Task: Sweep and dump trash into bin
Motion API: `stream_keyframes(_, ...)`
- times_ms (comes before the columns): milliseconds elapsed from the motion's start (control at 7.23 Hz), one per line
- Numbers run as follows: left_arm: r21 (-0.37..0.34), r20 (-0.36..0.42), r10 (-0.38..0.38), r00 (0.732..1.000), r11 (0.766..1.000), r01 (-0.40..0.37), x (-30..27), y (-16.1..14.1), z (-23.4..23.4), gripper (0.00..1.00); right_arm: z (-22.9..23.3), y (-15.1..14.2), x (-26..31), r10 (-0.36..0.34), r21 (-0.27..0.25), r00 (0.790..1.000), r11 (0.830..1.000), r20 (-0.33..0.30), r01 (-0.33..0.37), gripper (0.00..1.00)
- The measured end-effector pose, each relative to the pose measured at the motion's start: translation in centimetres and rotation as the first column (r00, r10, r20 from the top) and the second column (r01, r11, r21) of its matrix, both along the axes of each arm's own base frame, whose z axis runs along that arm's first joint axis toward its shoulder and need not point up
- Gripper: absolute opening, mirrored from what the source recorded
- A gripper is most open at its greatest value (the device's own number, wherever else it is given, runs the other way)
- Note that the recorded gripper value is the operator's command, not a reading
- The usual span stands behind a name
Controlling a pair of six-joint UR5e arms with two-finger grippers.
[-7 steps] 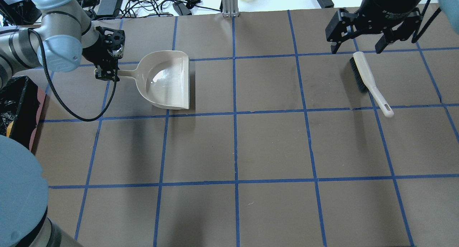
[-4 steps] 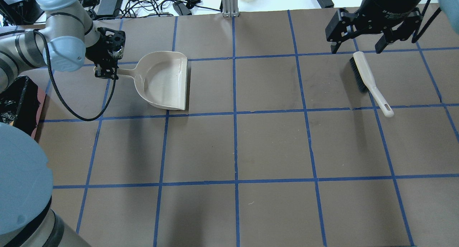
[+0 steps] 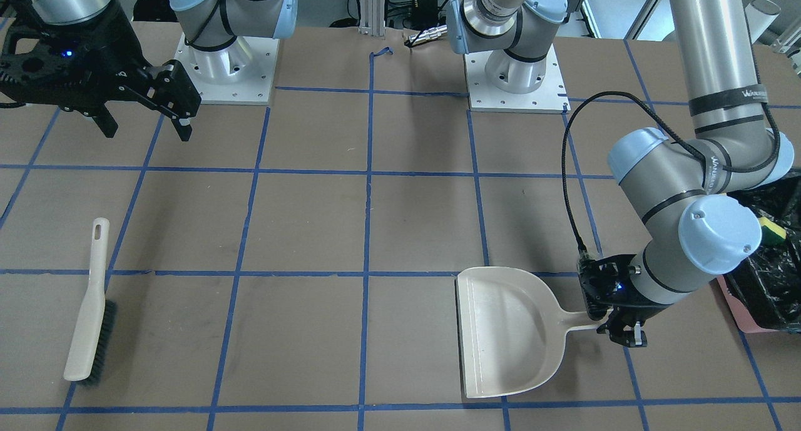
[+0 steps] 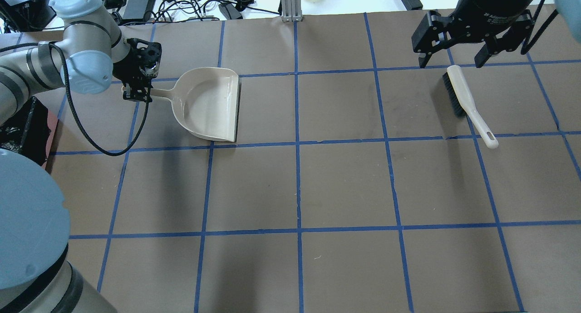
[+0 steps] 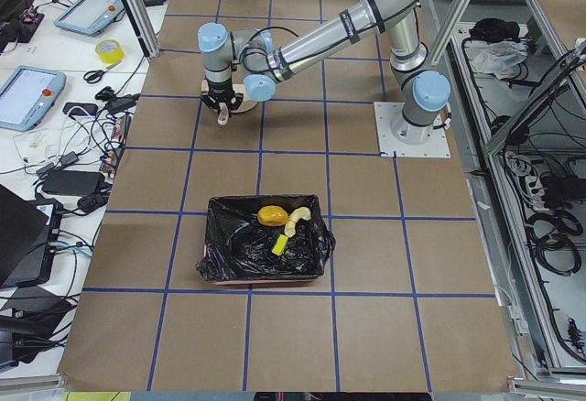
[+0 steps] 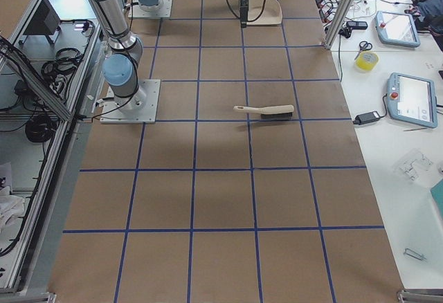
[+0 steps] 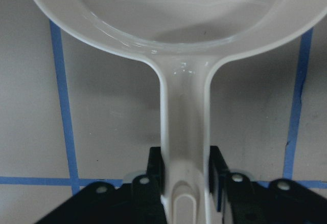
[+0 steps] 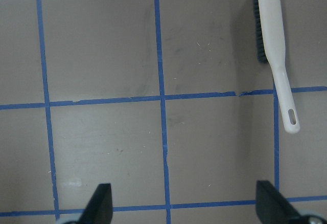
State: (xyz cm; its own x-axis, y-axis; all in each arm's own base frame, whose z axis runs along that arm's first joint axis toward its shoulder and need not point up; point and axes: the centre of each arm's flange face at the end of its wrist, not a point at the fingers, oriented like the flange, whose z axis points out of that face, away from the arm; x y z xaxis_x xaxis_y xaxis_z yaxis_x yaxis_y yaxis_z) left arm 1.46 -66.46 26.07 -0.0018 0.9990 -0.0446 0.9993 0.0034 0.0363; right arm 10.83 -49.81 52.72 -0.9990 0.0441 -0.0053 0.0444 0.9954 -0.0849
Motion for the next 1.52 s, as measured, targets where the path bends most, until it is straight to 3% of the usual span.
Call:
stream_keyframes(138, 0.002, -0.001, 0.003, 1.000, 1.000, -0.003, 0.1, 0.0, -0.2, 0.62, 0.0, 0.0, 0.0, 0.000, 0.000, 1.000, 1.000, 0.000, 0.000, 1.00)
stream_keyframes(553, -0.005, -0.004, 0.032, 0.999, 0.999, -0.032, -0.4, -0.2, 0.3, 0.65, -0.1, 0.0, 0.0, 0.000, 0.001, 1.000, 1.000, 0.000, 0.000, 1.00)
stream_keyframes(830, -0.035, -0.024, 0.117, 0.993, 0.992, -0.118, -2.7, -0.1, 3.9, 0.70, -0.1, 0.0, 0.0, 0.000, 0.001, 1.000, 1.000, 0.000, 0.000, 1.00)
stream_keyframes(1106, -0.017, -0.036, 0.214, 0.976, 0.977, -0.215, -8.3, 0.0, 10.9, 0.75, -0.1, 0.0, 0.0, 0.000, 0.001, 1.000, 1.000, 0.000, 0.000, 1.00)
stream_keyframes(1245, 0.010, -0.035, 0.283, 0.958, 0.959, -0.283, -11.2, 0.6, 14.9, 0.82, -0.1, 0.0, 0.0, 0.000, 0.002, 1.000, 1.000, 0.000, 0.000, 1.00)
stream_keyframes(1521, 0.065, -0.023, 0.462, 0.886, 0.885, -0.460, -14.3, 4.0, 20.8, 0.88, -0.1, 0.0, 0.0, 0.000, 0.001, 1.000, 1.000, 0.000, 0.000, 1.00)
